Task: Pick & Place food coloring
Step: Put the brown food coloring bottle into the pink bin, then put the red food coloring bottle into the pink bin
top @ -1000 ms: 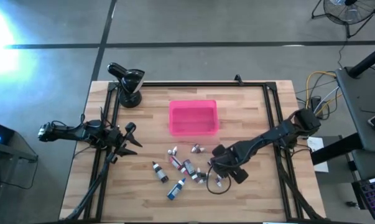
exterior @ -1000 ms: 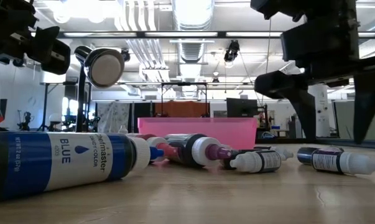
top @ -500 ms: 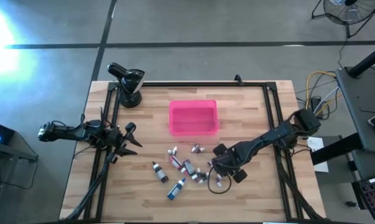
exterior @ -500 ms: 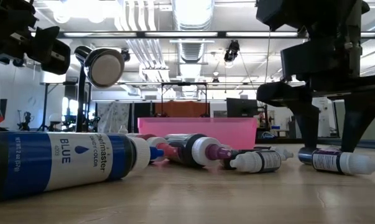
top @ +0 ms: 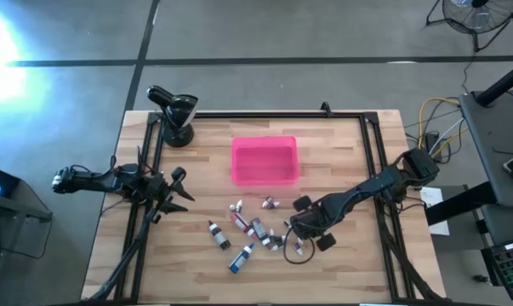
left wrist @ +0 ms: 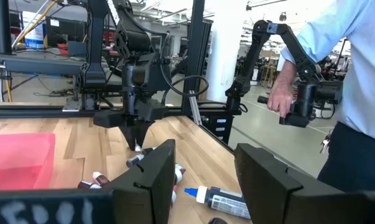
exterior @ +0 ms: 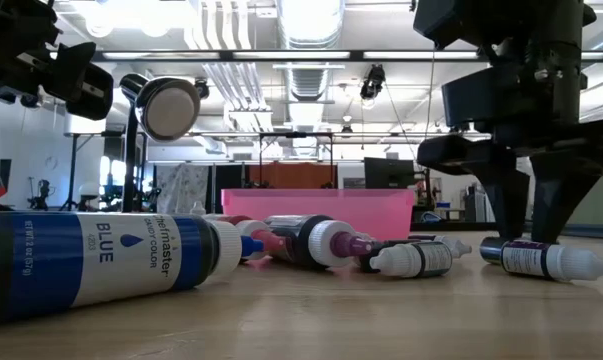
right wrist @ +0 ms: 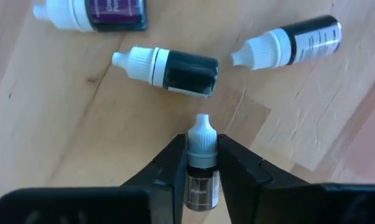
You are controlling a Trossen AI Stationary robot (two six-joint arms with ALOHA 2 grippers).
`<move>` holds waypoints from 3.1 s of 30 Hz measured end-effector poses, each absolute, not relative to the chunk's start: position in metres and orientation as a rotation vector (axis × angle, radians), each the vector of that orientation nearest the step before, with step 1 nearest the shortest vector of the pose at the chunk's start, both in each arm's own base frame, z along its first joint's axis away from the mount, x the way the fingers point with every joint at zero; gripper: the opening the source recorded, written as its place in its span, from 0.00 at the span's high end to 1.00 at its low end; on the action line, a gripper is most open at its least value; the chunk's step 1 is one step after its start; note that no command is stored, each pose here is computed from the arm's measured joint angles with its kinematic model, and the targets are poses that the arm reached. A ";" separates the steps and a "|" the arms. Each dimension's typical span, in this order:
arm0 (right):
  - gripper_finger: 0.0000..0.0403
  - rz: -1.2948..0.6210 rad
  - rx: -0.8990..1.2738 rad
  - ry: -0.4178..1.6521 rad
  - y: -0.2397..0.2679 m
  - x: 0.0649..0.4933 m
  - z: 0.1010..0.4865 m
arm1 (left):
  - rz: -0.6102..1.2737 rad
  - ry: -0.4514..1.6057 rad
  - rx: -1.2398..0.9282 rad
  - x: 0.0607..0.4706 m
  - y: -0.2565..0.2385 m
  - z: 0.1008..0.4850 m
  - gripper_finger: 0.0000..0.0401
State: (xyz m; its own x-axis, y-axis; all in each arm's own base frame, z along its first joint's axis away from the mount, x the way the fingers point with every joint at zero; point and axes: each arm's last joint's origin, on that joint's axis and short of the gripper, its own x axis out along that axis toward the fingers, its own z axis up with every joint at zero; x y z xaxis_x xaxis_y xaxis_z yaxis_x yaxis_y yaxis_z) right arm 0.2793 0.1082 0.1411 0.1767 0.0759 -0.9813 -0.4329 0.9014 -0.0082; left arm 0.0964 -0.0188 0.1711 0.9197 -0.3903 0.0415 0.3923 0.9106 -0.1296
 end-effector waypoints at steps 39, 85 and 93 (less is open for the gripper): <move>0.46 -0.568 0.462 0.578 -0.033 0.289 0.260 | -0.403 -0.014 -0.137 0.096 -0.019 0.171 0.65; 0.46 -0.439 0.707 0.850 0.018 0.280 0.235 | 0.186 -0.287 -1.043 0.096 0.001 0.236 0.66; 0.46 -0.438 0.702 0.856 0.018 0.280 0.234 | 0.078 0.001 -0.822 0.117 -0.008 0.258 0.66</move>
